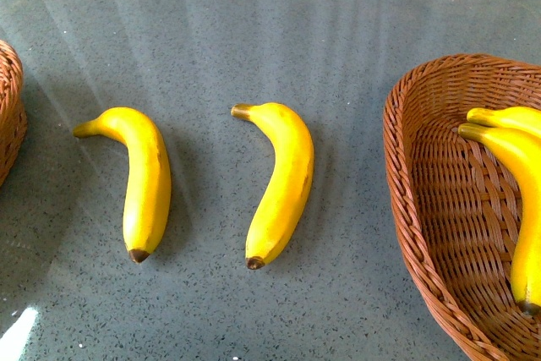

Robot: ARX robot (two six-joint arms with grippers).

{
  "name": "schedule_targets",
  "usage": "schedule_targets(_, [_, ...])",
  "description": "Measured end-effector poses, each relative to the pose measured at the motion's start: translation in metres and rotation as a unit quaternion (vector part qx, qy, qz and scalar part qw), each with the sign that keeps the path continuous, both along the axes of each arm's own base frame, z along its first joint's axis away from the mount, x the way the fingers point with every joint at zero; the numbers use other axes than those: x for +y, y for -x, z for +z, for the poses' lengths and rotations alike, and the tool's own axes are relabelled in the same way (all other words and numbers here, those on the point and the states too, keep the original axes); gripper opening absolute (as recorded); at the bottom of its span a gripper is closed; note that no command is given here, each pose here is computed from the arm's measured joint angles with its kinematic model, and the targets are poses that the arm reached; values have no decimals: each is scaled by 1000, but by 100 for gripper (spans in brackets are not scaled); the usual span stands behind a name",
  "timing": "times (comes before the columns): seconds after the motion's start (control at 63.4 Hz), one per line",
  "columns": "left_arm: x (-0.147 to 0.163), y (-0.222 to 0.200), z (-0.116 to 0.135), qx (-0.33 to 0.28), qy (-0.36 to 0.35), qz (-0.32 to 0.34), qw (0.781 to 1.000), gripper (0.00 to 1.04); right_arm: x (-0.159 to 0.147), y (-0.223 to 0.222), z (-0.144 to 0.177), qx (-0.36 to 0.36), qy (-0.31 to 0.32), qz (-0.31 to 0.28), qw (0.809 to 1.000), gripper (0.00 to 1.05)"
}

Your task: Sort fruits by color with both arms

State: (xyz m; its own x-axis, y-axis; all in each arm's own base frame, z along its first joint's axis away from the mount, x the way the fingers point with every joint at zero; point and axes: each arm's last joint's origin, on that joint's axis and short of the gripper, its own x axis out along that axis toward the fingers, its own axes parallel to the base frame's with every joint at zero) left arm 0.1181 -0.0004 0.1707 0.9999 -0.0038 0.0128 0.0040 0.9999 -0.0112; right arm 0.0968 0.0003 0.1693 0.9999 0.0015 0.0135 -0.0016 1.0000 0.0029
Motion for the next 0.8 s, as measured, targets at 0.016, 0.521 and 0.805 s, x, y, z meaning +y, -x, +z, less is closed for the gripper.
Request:
schedule_targets(0.016, [0, 1, 0, 0, 0, 0, 1000, 2, 0, 0, 0, 0, 0, 0, 1000, 96])
schedule_targets(0.521, [0, 13, -3, 9, 0, 0, 1000, 2, 0, 0, 0, 0, 0, 0, 1000, 96])
schedule_targets(0.805, [0, 20, -4, 9, 0, 1, 1000, 2, 0, 0, 0, 0, 0, 0, 1000, 96])
